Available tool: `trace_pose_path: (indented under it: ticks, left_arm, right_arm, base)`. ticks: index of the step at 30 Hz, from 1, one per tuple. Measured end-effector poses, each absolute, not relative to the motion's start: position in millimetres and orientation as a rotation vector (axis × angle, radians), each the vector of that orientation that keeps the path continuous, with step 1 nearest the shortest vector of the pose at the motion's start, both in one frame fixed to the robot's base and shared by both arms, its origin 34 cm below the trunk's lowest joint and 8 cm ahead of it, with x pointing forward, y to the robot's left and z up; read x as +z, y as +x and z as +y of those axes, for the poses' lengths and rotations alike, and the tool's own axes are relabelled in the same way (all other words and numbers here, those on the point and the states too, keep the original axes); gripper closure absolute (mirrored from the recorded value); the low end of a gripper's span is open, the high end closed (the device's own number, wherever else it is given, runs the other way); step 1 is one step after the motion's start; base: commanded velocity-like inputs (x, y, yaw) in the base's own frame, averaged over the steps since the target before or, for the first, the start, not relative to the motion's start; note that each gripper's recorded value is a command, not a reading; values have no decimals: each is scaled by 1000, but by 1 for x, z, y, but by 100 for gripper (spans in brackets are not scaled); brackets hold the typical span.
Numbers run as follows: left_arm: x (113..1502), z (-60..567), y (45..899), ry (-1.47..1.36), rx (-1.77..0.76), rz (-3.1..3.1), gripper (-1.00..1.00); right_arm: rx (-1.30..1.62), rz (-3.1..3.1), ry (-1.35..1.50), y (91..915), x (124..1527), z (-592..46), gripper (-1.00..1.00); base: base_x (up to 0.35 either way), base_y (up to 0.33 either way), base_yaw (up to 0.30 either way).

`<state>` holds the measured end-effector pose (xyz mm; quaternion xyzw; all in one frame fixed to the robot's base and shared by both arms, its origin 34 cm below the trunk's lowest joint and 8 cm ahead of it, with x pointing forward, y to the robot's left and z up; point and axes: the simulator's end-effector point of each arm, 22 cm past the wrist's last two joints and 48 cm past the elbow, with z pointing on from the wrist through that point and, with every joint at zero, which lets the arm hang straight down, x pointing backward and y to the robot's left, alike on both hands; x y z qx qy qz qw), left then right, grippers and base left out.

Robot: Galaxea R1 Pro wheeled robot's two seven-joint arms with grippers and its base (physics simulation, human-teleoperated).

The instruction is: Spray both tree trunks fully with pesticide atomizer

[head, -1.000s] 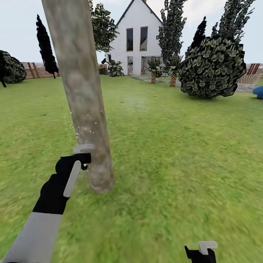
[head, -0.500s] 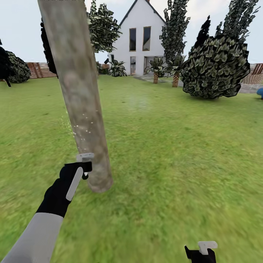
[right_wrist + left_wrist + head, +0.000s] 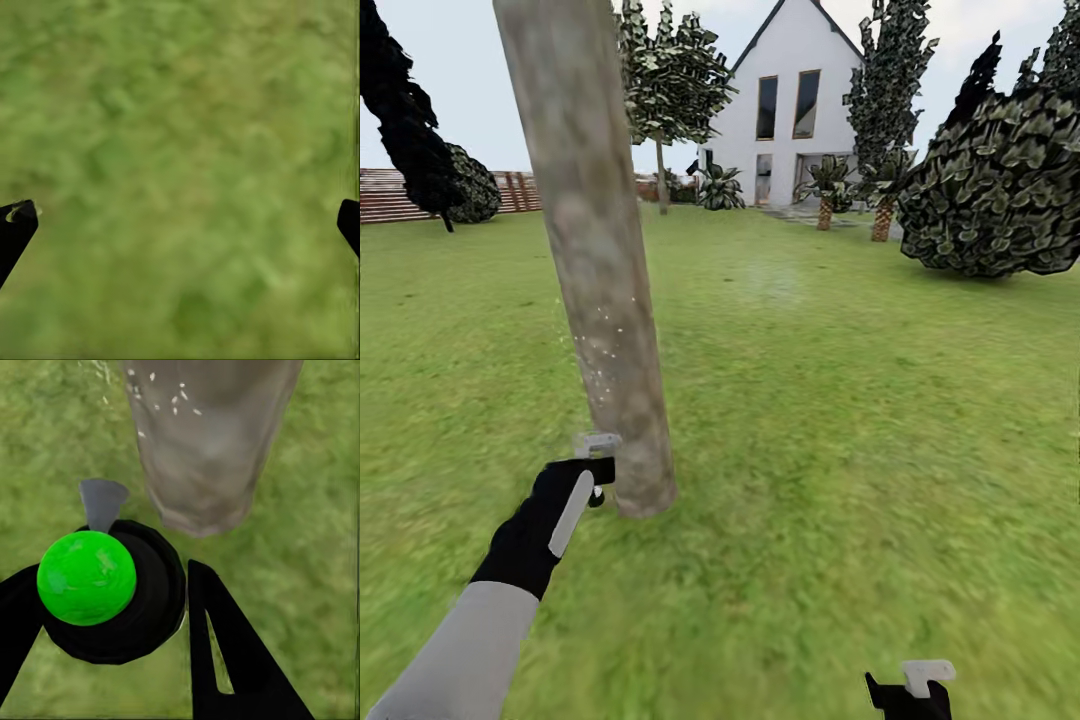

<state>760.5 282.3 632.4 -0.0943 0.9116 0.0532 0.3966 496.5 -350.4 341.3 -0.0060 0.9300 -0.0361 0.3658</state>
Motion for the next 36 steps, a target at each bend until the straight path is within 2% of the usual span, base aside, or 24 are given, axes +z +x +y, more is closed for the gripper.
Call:
trace_pose_path:
  ticks: [6, 17, 26, 36]
  left_arm:
    - [593, 248, 755, -171, 63, 2361, 100]
    - [552, 261, 739, -186, 102, 2426, 100]
    - [536, 266, 738, -219, 109, 2399, 100]
    - [535, 267, 738, -219, 111, 2400, 100]
  right_arm:
    - [-93, 2390, -15, 497, 342, -350, -100]
    - [-94, 2390, -14, 497, 342, -351, -100]
    - [-93, 2394, -15, 495, 340, -350, -100]
    - [-92, 2395, -15, 495, 339, -350, -100]
  base:
    - [0, -272, 1]
    - [2, -272, 8]
    - [131, -262, 243]
    - [81, -260, 92]
